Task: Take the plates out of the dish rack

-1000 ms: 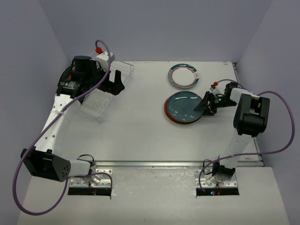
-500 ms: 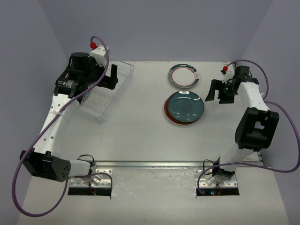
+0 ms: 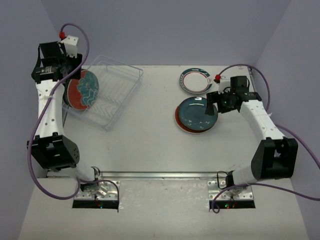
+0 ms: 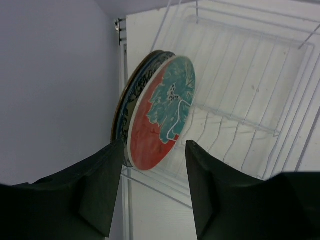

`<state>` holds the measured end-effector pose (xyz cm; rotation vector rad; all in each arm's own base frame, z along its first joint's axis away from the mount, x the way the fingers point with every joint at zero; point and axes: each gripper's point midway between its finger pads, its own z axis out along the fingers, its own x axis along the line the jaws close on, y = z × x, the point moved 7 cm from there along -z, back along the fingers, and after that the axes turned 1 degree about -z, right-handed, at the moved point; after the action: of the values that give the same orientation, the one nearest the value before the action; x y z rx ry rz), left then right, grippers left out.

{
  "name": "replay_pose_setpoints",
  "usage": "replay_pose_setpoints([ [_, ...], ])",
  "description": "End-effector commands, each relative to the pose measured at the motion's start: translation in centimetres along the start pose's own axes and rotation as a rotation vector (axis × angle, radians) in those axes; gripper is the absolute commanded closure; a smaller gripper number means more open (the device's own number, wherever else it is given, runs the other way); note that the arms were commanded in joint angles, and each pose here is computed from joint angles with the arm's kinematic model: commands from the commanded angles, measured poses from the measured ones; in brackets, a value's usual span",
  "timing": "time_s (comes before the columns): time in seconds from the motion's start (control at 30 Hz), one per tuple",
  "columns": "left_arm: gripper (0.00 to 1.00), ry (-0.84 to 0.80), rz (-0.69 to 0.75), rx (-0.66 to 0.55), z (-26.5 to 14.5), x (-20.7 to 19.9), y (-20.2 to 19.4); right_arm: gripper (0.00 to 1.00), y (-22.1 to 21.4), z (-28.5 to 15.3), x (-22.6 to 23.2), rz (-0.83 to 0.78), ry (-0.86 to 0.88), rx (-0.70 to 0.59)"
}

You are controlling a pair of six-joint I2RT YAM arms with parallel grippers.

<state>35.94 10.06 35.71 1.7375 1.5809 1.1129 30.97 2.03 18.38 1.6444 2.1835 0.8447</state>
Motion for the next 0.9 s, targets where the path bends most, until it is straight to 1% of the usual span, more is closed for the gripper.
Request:
replay_pose_setpoints([
  [0.0,0.55,-0.049,0.118,0.051,2.2,1.9,-0.6,0.10,1.1,0.0,1.9,-0.067,-0.003,-0.072],
  [0.2,0.63,-0.078,0.163,0.106,4.4,3.1,-1.5,0.10,0.7,0.4,2.7,-0.059,0.027,-0.073],
  [0.3,0.64,-0.085,0.166,0.126,5.2,3.3,-1.8,0.10,0.2,0.7,2.8,-0.058,0.039,-0.063],
  [0.37,0.65,-0.086,0.169,0.137,5.7,3.3,-2.0,0.10,0.1,0.8,3.0,-0.027,0.047,-0.061],
  [0.6,0.70,-0.103,0.163,0.179,7.5,3.3,-3.1,0.09,-0.2,1.4,3.1,-0.029,0.066,-0.056],
  [0.87,0.73,-0.104,0.151,0.217,9.1,3.3,-4.3,0.09,0.2,1.7,3.2,-0.019,0.088,-0.046],
])
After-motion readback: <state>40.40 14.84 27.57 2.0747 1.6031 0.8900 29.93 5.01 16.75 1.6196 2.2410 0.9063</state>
